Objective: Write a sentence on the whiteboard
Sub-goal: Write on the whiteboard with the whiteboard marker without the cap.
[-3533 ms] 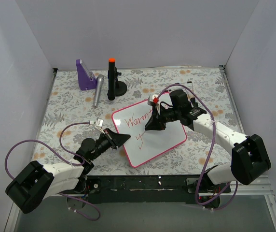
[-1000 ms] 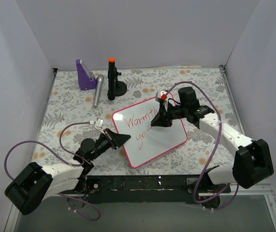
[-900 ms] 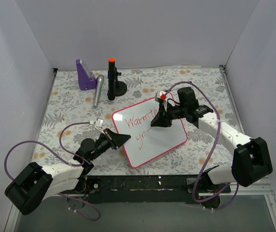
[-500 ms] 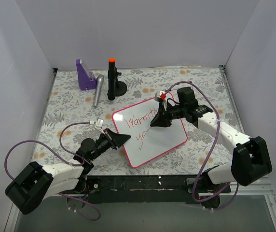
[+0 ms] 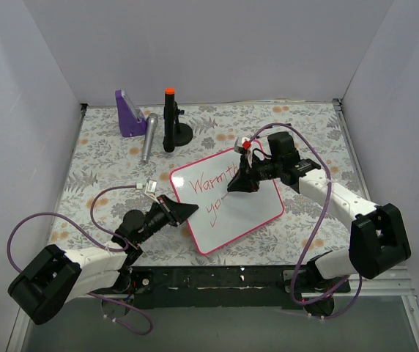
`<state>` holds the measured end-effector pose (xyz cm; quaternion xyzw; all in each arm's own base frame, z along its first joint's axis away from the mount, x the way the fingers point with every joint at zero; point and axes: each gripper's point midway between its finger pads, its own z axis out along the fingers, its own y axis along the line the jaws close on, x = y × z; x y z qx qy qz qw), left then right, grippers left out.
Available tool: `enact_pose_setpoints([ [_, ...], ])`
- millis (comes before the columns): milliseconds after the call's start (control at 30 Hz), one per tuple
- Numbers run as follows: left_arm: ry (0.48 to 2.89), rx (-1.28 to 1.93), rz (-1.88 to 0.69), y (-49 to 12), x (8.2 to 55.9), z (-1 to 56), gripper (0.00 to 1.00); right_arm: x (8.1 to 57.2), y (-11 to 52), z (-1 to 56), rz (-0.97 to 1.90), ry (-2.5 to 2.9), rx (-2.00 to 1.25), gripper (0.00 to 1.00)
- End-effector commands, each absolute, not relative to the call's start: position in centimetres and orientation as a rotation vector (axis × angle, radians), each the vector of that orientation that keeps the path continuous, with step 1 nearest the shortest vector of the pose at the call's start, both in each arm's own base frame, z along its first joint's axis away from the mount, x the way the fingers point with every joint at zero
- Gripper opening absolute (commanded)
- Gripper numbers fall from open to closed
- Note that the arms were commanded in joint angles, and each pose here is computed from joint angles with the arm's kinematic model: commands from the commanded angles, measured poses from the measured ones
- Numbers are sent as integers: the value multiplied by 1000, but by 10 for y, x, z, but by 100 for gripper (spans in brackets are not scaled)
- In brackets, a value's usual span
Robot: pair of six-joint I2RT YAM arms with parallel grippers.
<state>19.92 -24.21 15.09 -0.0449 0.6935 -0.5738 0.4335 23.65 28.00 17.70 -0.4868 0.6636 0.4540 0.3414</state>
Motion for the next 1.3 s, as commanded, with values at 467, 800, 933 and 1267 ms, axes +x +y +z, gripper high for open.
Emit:
enact_pose_setpoints([
  [467,1494,-70,-1521,-238,193,204,0,222,276,166,1190,1723,-1338,1],
  [800,1496,-69,-1522,-238,192,203,0,233,274,171,1130,1727,-1331,1],
  [933,1501,-72,-1521,-238,192,201,0,242,273,175,1098,1732,-1316,1],
  [1267,1499,-70,-1521,-238,192,201,0,258,276,187,1071,1713,-1294,1],
])
